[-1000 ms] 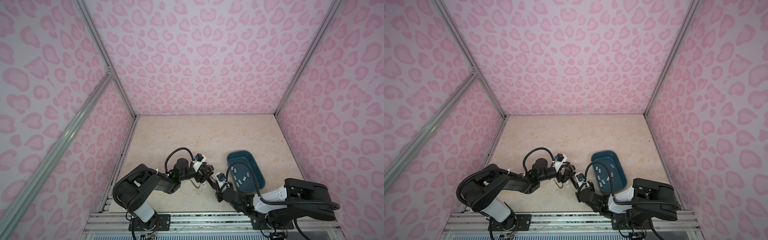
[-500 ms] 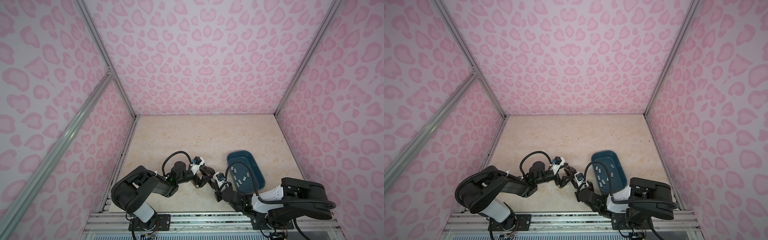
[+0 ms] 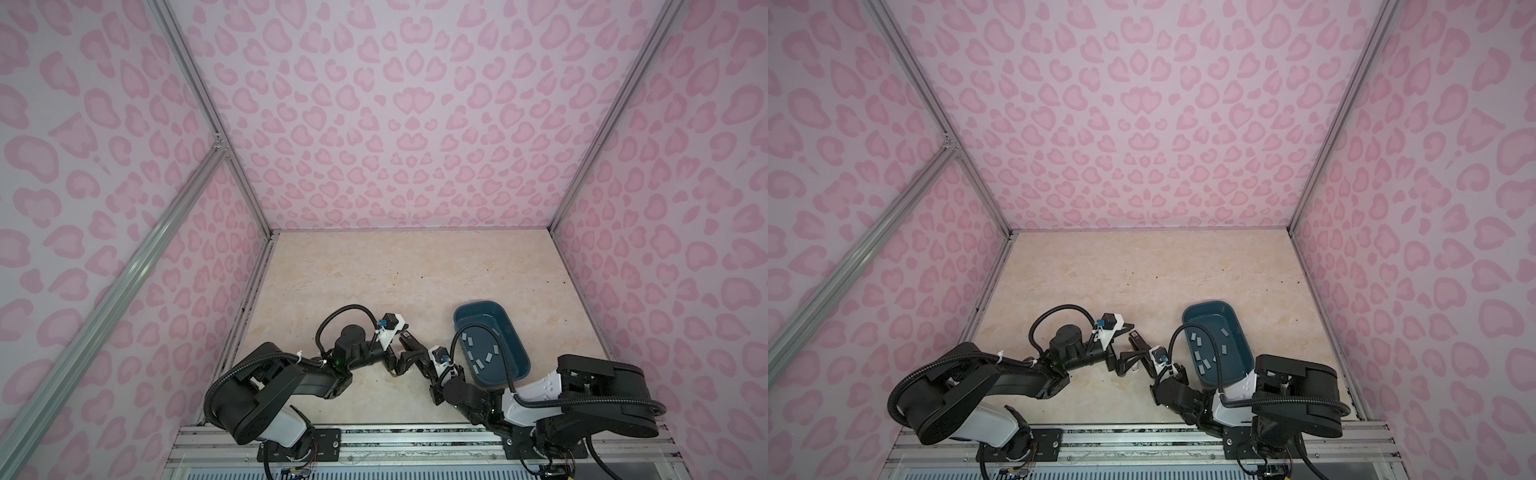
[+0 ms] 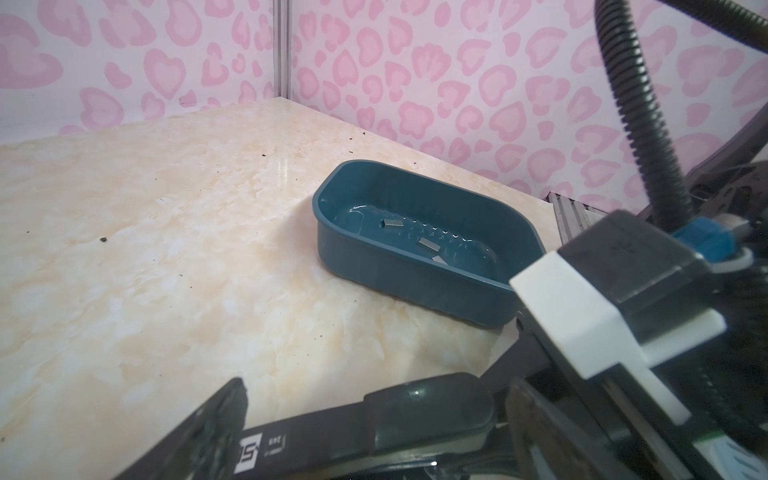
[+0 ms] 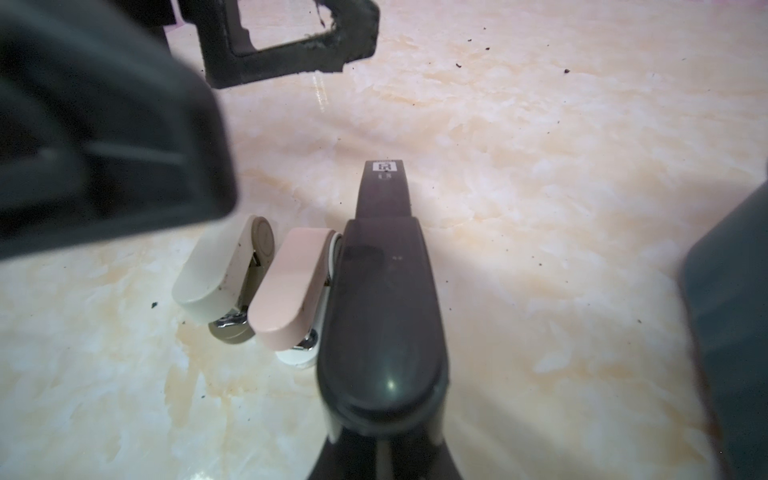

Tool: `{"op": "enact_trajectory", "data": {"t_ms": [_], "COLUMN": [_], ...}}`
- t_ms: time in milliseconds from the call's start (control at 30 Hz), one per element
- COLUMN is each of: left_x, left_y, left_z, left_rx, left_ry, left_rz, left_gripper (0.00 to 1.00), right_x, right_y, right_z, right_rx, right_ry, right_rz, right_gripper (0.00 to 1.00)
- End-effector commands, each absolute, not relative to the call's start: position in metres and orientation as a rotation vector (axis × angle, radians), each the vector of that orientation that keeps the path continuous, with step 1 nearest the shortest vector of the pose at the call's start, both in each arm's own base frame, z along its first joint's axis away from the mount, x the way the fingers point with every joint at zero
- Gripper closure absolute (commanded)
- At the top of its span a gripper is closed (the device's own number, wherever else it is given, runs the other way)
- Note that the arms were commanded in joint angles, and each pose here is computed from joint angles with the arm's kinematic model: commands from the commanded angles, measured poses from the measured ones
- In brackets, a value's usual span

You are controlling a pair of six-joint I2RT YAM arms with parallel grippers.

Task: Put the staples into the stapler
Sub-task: 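Push the black stapler's top arm down with the left gripper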

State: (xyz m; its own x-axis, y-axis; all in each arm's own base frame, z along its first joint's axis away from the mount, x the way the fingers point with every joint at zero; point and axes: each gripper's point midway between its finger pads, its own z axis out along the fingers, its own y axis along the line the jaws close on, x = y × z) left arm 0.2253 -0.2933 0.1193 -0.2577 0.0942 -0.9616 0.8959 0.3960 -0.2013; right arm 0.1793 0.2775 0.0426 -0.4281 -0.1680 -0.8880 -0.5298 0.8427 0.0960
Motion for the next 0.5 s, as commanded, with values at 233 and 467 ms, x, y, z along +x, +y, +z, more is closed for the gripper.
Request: {"op": "enact_trajectory", "data": {"t_ms": [233,467], "left_x": [0.251,0.253], "left_y": [-0.29,-0.293], "left_z": [0.122,0.112], "left_rx": [0.775,0.785], "left_ry": [1.697,1.72], "left_rz": [-0.911,-0.912], "left_gripper": [0.03,0.1], "right_x": [0.177,0.176], "right_y": [0.268,0.27], "right_z": [0.068,0.097], "right_rx": [-0.466,-0.473], "right_ry": [1.963,1.92], "right_rz": [0.453,0.493], "right_gripper": [0.62,0.67]}}
